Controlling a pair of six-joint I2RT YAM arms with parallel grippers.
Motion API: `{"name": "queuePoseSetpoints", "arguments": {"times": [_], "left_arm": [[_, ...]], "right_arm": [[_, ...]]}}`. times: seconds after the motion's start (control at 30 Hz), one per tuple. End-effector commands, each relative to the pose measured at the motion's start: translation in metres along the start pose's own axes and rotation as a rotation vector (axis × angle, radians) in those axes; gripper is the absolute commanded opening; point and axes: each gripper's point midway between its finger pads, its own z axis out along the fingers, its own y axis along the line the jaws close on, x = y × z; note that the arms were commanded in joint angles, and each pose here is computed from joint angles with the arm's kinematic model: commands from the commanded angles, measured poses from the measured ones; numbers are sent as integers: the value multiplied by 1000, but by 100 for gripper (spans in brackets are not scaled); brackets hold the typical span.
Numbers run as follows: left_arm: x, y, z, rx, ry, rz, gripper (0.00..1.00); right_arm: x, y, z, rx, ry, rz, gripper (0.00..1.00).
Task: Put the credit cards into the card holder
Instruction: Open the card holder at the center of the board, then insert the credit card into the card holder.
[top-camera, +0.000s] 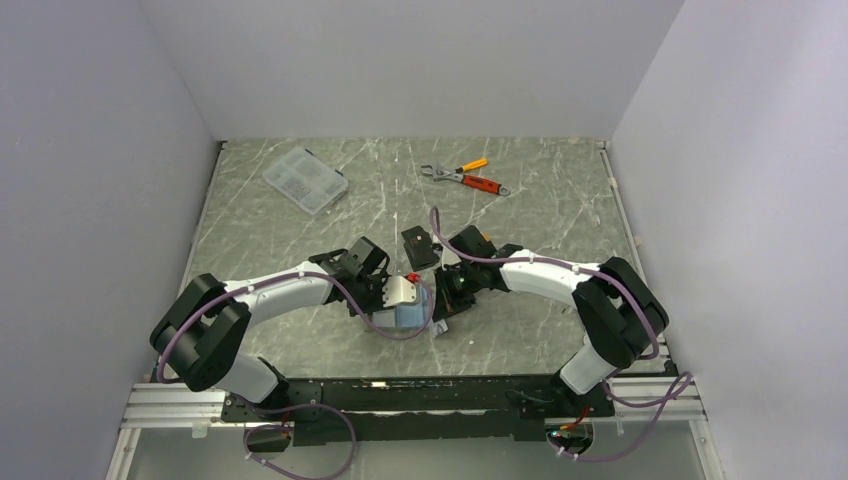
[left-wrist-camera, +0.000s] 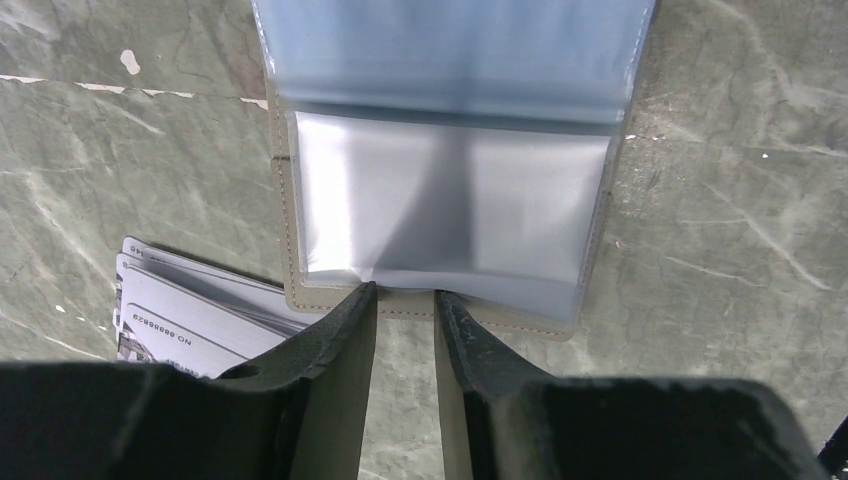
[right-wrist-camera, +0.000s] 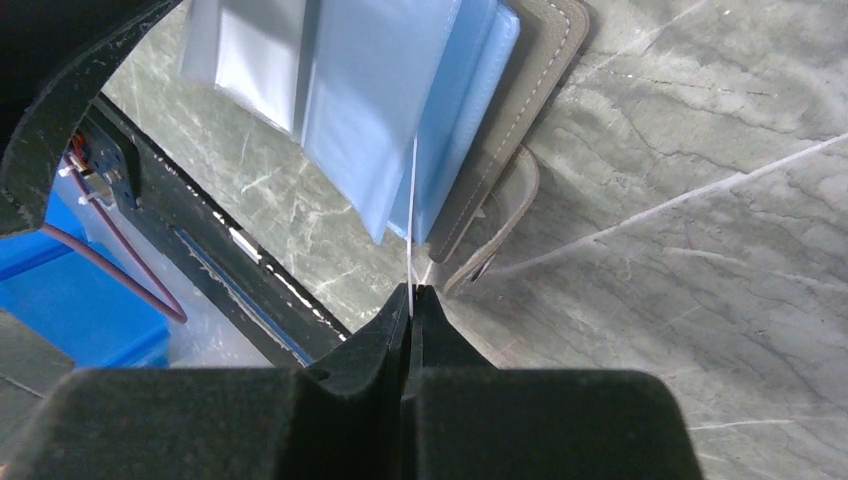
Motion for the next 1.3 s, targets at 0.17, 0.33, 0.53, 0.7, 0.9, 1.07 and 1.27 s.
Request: {"name": "queuePoseSetpoints", "arguments": {"times": [0.17, 0.33, 0.53, 0.7, 0.9, 1.07, 1.27], "left_arm": [[-7, 6, 0, -13, -13, 29, 32], [-7, 7, -1, -16, -12, 31, 32], [-9, 8, -3, -18, -16, 35, 32], [-9, 8, -4, -20, -18, 41, 31], [-8, 10, -7, -29, -15, 50, 31], [-13, 12, -18, -32, -36, 58, 31], [-16, 17, -37, -31, -56, 70, 31]], "right_arm": [[-25, 30, -19, -51, -90, -76, 0], [-28, 40, -21, -78, -101, -91, 0], [-33, 49, -13, -114, -99, -95, 0], [-41, 59, -4, -158, -97, -90, 0], [-47, 65, 9, -181, -85, -92, 0], [-52, 69, 20, -214, -77, -83, 0], [-50, 64, 36, -222, -48, -57, 0]]}}
